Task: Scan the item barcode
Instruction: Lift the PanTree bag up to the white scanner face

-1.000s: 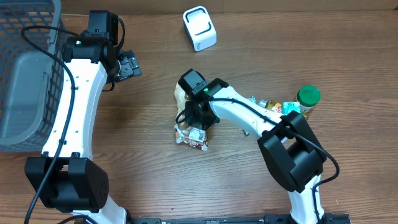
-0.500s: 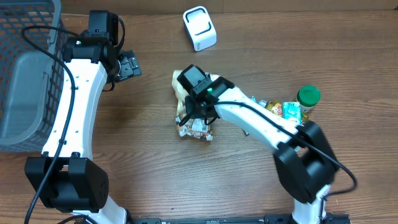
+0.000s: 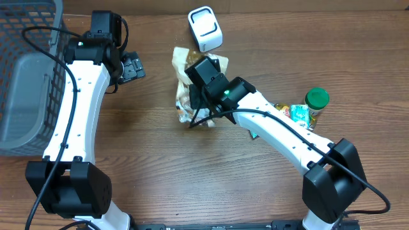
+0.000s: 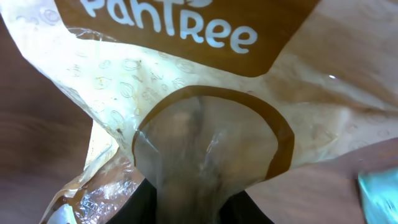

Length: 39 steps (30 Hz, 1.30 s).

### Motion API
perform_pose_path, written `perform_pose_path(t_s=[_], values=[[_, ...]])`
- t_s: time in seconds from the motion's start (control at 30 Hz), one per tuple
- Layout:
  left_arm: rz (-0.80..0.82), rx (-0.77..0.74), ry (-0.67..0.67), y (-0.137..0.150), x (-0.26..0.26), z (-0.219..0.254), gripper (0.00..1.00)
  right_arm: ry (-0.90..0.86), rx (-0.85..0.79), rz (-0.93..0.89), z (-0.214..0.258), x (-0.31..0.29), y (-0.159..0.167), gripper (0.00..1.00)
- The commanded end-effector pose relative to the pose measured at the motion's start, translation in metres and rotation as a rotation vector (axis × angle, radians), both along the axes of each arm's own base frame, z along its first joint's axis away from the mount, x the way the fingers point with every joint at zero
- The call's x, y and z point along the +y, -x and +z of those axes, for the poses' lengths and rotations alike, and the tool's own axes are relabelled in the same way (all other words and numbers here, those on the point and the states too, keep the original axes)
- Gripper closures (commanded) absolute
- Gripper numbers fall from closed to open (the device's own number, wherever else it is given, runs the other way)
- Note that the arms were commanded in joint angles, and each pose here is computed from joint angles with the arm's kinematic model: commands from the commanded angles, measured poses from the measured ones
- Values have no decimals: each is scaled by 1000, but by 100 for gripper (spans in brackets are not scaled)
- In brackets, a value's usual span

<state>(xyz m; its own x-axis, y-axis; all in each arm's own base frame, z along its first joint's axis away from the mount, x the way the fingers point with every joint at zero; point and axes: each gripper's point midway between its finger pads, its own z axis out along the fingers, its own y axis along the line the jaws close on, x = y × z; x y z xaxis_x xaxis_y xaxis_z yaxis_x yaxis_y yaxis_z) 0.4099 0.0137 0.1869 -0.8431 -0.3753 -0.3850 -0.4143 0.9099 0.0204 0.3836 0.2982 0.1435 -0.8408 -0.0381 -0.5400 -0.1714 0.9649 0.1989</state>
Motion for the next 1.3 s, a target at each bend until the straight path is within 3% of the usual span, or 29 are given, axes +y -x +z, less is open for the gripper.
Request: perform_pose_path(t_s=[0.0, 0.17, 0.3, 0.4, 0.47, 0.93, 1.27], values=[[-14, -20, 0, -1, 0, 8, 0, -56, -181, 75, 68, 12, -13, 96], [-14, -20, 0, -1, 0, 8, 0, -60, -386, 211, 150, 22, -12, 96], [-14, -20, 0, -1, 0, 8, 0, -78, -503, 217, 194, 19, -14, 96], [-14, -20, 0, -1, 0, 8, 1, -52, -589, 216, 210, 14, -24, 96], [-14, -20, 0, -1, 0, 8, 0, -83, -674, 169, 224, 10, -50, 96], [-14, -20, 0, -1, 0, 8, 0, -157, -824, 15, 169, -17, -178, 96], [-14, -20, 0, -1, 0, 8, 0, -491, -927, -226, 118, -34, -241, 96]])
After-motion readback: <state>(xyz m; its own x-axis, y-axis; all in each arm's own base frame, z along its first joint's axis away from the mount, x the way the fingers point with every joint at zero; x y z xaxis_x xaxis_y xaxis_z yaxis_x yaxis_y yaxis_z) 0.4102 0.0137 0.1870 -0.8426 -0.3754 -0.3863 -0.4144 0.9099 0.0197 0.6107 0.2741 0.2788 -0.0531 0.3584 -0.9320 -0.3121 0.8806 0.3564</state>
